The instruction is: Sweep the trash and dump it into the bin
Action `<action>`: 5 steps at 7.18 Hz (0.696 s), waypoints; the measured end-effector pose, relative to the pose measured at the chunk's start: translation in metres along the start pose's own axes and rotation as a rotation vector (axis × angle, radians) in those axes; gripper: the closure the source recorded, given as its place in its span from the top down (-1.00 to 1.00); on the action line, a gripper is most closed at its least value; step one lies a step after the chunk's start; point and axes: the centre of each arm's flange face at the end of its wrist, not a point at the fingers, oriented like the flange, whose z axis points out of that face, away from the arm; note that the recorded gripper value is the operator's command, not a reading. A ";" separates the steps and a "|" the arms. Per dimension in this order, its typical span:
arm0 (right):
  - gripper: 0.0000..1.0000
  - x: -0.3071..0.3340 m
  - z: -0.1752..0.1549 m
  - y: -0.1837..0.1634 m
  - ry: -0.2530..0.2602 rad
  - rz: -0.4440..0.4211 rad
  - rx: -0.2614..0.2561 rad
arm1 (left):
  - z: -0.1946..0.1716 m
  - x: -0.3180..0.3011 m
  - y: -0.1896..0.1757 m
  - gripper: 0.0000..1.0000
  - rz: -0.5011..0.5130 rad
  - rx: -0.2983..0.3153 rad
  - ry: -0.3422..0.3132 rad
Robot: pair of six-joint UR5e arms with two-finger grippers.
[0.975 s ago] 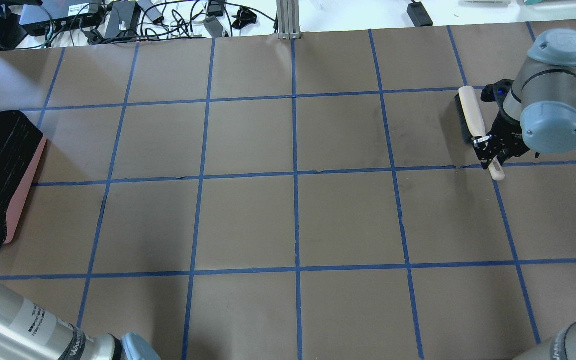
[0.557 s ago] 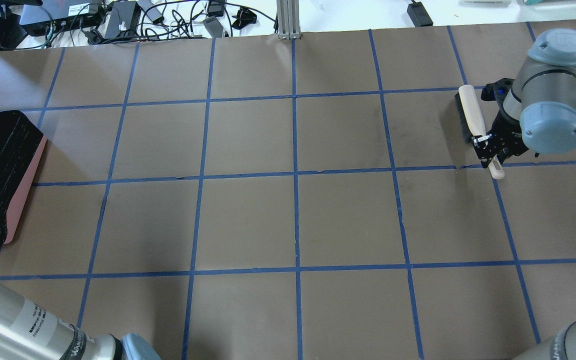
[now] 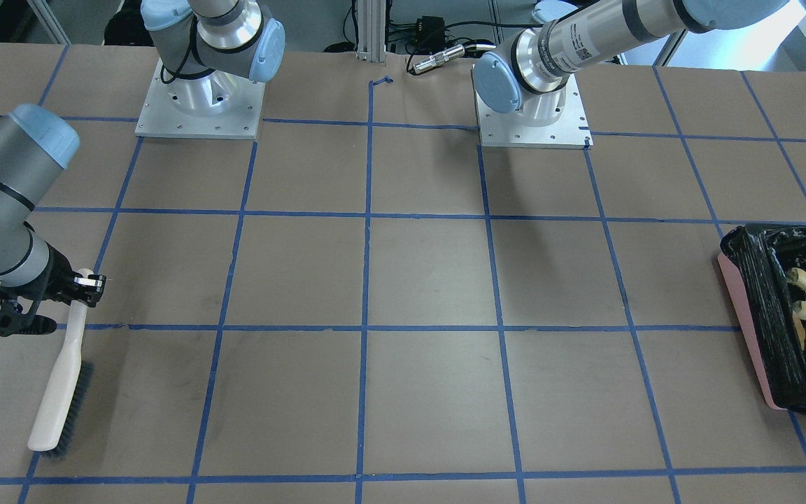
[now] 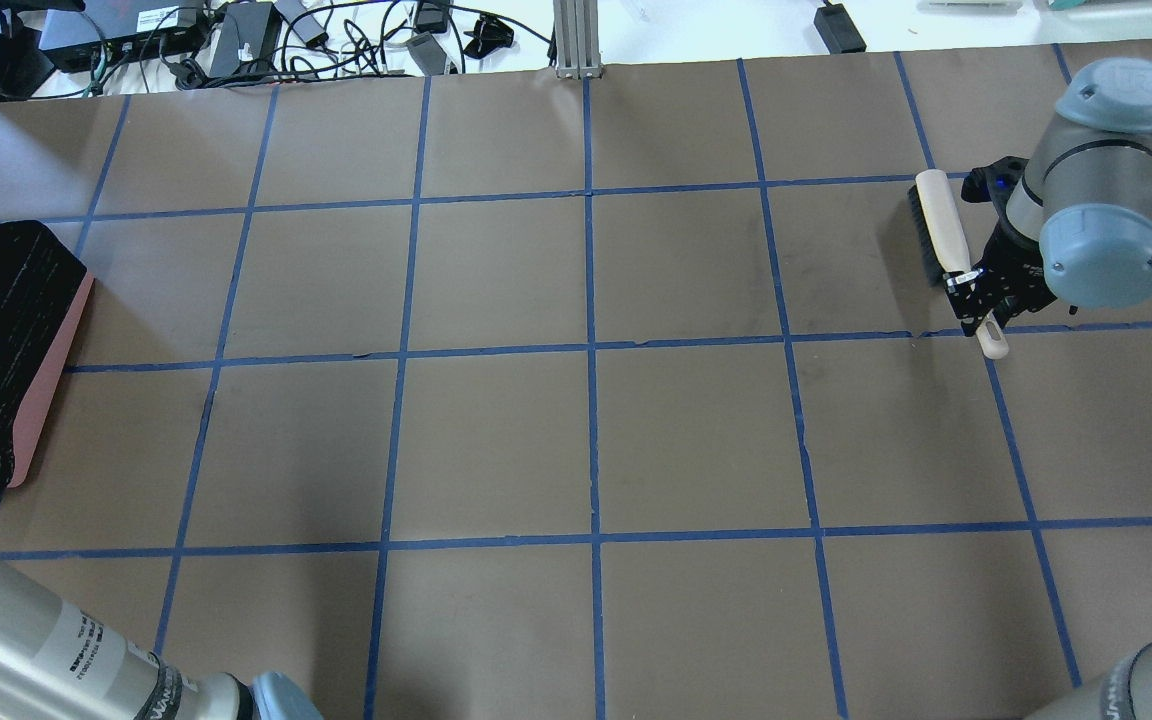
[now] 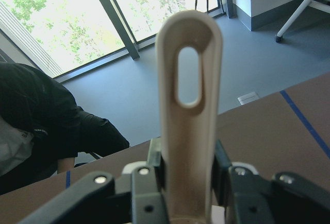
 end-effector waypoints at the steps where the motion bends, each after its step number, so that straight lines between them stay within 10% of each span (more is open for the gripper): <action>1: -0.14 0.000 0.000 0.000 -0.001 -0.001 0.000 | -0.005 0.003 0.000 -1.00 0.000 0.011 0.005; 4: 0.98 0.000 0.000 0.000 -0.002 -0.012 -0.001 | -0.017 0.011 0.001 -1.00 -0.006 0.043 0.017; 5: 1.00 0.000 0.000 0.000 -0.001 -0.026 0.000 | -0.020 0.014 0.004 -1.00 -0.007 0.052 0.022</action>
